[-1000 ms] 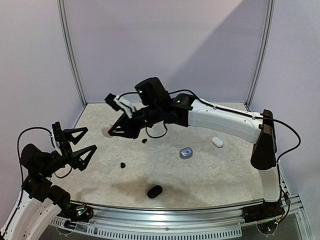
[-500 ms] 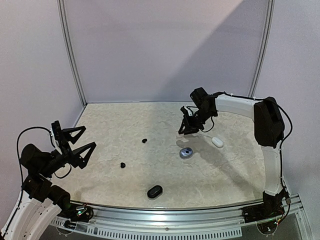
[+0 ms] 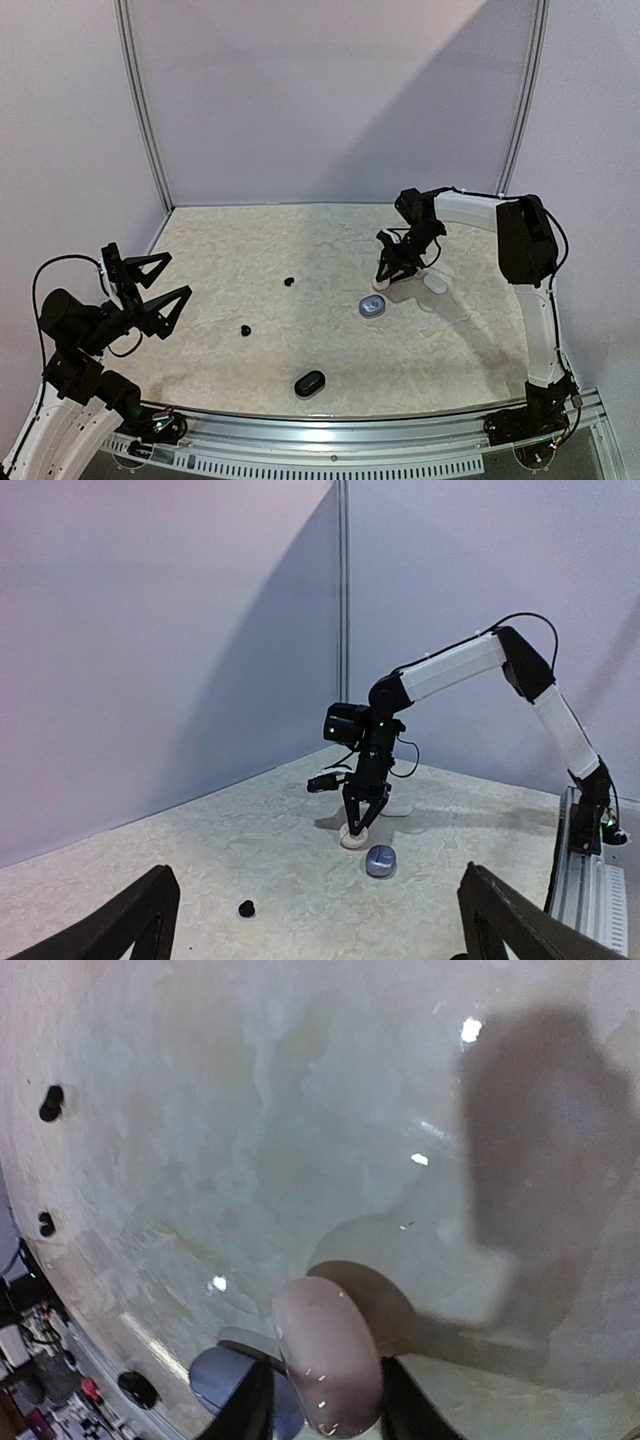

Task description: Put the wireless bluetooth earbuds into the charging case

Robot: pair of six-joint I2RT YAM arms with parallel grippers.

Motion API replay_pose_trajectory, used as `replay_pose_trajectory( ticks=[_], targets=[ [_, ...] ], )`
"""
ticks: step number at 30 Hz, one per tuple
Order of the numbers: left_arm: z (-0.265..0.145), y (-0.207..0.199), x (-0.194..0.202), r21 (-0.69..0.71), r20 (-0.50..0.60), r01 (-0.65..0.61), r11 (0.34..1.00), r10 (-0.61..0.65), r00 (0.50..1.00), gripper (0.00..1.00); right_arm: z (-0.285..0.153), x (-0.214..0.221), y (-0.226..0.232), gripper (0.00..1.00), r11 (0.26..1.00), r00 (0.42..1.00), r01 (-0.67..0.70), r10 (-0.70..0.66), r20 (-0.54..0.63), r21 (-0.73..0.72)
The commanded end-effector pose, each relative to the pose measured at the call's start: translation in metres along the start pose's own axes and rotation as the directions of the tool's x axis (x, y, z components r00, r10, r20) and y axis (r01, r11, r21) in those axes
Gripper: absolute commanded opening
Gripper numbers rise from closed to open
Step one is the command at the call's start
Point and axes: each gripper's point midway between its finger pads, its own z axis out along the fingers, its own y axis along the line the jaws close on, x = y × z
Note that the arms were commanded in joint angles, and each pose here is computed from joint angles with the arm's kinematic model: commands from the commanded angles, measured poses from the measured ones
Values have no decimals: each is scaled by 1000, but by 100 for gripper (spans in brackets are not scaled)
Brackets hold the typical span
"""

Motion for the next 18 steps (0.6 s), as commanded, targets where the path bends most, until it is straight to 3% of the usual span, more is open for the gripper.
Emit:
replay_pose_trajectory(
  ticks=[1,7,9,12,15,17,18],
  targets=[
    [-2,-2,-1,5,3,-11,1000,11,1000,99,8,6,-24,43,995,998,-4,10,-60,99],
    [-2,-2,-2,9,4,-11,1000,11,1000,99,-17,-13,-26,77,979,999,44,-46,4,199],
    [-2,-3,-2,13,5,-12,1000,12,1000,99,-38,-27,-23,98,965,994,72,-90,61,253],
    [-2,-3,-2,13,6,-12,1000,12,1000,99,-59,-46,1,99,945,961,158,-214,175,287],
    [-2,-3,-2,12,4,-13,1000,13,1000,99,-84,-58,60,99,867,816,341,-465,344,364],
    [-2,-2,-1,10,1,-12,1000,12,1000,99,-93,-45,109,99,736,624,521,-674,395,433],
    [-2,-2,-1,10,2,-14,1000,14,1000,99,-99,-38,145,99,665,490,601,-745,452,443]
  ],
)
